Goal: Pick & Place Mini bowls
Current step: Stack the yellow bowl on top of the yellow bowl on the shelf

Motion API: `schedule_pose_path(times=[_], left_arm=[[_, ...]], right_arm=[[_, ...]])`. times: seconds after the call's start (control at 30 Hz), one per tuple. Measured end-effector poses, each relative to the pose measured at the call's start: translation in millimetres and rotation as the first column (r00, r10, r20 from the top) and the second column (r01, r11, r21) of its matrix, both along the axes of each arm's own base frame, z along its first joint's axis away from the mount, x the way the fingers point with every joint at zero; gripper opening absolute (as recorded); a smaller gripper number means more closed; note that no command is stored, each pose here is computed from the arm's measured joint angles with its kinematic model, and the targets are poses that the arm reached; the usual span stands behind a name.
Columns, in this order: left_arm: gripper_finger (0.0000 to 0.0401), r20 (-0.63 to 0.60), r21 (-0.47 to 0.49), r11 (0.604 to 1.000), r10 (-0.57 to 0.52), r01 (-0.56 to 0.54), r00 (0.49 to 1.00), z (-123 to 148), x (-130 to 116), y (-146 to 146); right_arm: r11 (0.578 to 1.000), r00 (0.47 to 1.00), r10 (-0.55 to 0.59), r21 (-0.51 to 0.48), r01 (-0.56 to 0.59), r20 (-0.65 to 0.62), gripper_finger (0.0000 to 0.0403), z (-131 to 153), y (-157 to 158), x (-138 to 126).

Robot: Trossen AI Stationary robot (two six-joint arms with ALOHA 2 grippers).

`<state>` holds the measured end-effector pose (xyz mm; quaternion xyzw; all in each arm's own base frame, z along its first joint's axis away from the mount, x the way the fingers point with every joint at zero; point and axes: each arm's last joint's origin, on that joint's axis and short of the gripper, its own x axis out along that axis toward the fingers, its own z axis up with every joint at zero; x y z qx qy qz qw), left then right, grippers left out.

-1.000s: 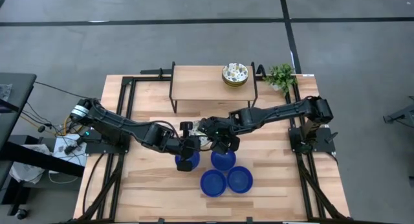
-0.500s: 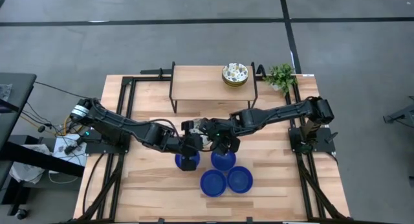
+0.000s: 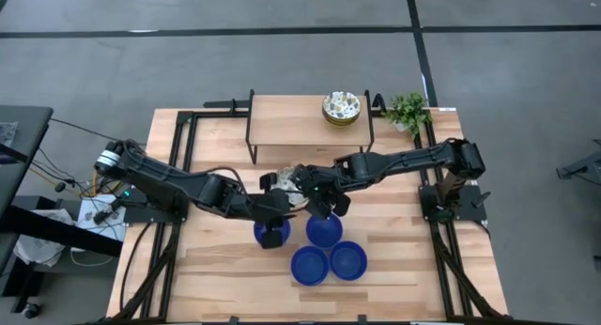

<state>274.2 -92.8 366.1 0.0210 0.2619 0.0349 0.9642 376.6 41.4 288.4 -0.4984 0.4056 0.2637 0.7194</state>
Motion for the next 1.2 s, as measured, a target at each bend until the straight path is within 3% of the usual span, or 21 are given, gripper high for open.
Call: schedule_pose_path(times=[0.27,0.43,0.57,0.7,0.93,1.2], left_arm=[[0.0156,0.084,-0.019,1.0,0.023,-0.022,0.996,21.6,-20.8,8.8],[0.0157,0.136,-0.082,0.996,0.053,-0.042,0.989,35.1,-36.6,15.0],[0.0149,0.111,-0.072,0.996,0.051,-0.044,0.993,34.5,-41.9,16.5],[0.0139,0.07,-0.063,0.996,0.063,-0.059,0.996,25.6,-41.7,16.7],[0.0123,-0.045,-0.138,0.98,0.141,-0.146,0.989,-16.9,-39.9,16.0],[0.0118,-0.101,-0.2,0.955,0.202,-0.219,0.974,-43.3,-39.7,16.0]], right_arm=[[0.999,0.999,-0.046,-0.02,0.045,-0.019,0.0001,-1.4,-11.3,-0.7],[0.992,0.995,-0.095,-0.087,0.094,-0.011,0.0001,-0.2,-17.4,-1.6],[0.991,0.994,-0.096,-0.093,0.092,-0.041,0.0001,10.0,-19.0,-5.1],[0.99,0.993,-0.113,-0.087,0.111,-0.02,0.0,30.8,-23.6,-5.7],[0.98,0.983,-0.184,-0.078,0.183,0.003,0.0,69.0,-43.5,-12.6],[0.934,0.947,-0.309,-0.159,0.319,0.085,0.0,102.4,-71.9,-21.0]])
